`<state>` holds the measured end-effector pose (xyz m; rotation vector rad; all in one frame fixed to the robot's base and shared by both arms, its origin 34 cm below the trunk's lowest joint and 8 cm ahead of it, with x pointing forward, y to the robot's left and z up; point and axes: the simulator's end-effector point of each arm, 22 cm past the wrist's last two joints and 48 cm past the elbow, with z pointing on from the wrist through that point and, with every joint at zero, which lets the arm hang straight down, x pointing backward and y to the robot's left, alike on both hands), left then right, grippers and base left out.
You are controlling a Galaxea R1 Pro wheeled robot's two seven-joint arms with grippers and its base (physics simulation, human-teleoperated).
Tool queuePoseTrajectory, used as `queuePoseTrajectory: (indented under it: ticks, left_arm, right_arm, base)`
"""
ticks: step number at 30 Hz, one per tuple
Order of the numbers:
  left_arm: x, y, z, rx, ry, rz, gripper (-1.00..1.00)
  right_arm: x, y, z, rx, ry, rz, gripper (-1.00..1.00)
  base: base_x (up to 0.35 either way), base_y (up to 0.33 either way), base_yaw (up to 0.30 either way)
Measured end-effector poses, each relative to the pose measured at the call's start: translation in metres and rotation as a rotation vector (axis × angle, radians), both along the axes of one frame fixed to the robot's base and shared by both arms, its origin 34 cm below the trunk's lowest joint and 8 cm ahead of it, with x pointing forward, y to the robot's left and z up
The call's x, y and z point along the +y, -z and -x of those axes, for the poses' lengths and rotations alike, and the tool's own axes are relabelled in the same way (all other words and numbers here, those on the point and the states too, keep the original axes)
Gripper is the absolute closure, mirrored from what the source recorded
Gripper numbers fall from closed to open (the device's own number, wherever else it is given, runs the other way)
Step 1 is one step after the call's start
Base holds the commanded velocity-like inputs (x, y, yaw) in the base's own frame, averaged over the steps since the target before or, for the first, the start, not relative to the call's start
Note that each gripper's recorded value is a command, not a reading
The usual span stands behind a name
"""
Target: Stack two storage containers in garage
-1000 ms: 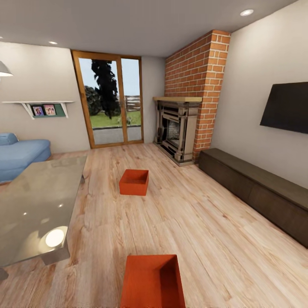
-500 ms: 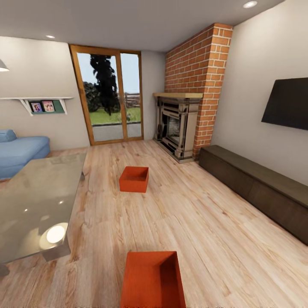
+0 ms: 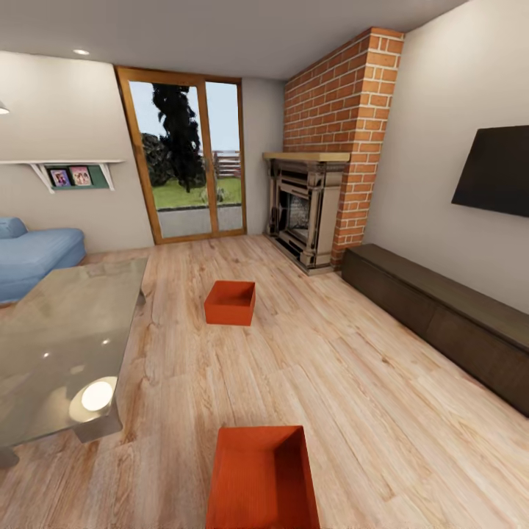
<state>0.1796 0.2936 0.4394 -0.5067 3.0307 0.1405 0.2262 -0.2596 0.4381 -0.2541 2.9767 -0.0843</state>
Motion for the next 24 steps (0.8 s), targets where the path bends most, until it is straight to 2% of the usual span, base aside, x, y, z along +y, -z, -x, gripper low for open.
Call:
queuePoseTrajectory:
  ticks: [24]
  left_arm:
    - [0.000,0.001,0.015,0.039,0.002,0.000,-1.00]
  right_arm:
    - [0.000,0.003,0.014,0.033,-0.005,-0.001,-1.00]
  base:
    - [0.000,0.000,0.000]
